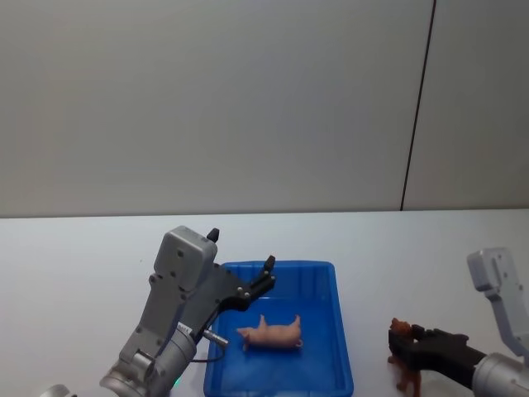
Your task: Pick up the two dolls from the table and place them into the box.
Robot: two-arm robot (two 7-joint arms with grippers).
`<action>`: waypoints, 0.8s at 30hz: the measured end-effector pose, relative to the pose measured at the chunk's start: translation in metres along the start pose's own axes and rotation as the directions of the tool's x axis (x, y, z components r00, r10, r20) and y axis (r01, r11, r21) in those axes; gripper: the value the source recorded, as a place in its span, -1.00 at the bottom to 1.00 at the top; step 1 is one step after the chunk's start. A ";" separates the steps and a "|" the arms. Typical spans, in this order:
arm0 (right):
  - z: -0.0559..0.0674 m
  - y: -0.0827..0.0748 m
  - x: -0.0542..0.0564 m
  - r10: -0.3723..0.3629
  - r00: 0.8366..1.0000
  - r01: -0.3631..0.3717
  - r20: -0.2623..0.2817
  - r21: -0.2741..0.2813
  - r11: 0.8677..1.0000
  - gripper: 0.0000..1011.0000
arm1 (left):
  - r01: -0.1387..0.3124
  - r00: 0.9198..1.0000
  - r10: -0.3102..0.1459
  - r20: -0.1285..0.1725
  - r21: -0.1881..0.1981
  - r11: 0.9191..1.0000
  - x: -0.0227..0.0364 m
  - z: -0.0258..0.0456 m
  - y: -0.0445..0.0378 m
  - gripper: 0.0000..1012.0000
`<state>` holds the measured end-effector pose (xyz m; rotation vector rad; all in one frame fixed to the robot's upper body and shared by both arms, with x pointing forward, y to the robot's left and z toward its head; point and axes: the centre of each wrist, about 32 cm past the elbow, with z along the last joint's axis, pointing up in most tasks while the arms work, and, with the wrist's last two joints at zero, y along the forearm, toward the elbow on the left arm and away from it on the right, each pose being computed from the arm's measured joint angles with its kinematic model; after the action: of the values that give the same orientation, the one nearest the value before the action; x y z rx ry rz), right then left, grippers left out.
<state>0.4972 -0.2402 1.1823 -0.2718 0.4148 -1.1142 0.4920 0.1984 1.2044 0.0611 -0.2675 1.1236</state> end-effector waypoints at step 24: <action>0.045 0.001 -0.023 0.069 0.994 -0.082 0.079 0.173 0.981 -0.27 | 0.000 1.000 0.000 0.000 0.000 1.000 0.0000 0.0000 0.0000 0.98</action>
<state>0.5097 -0.2184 1.2264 -0.1393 0.2573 -1.0563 0.4920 0.1984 1.2044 0.0610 -0.2676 1.1237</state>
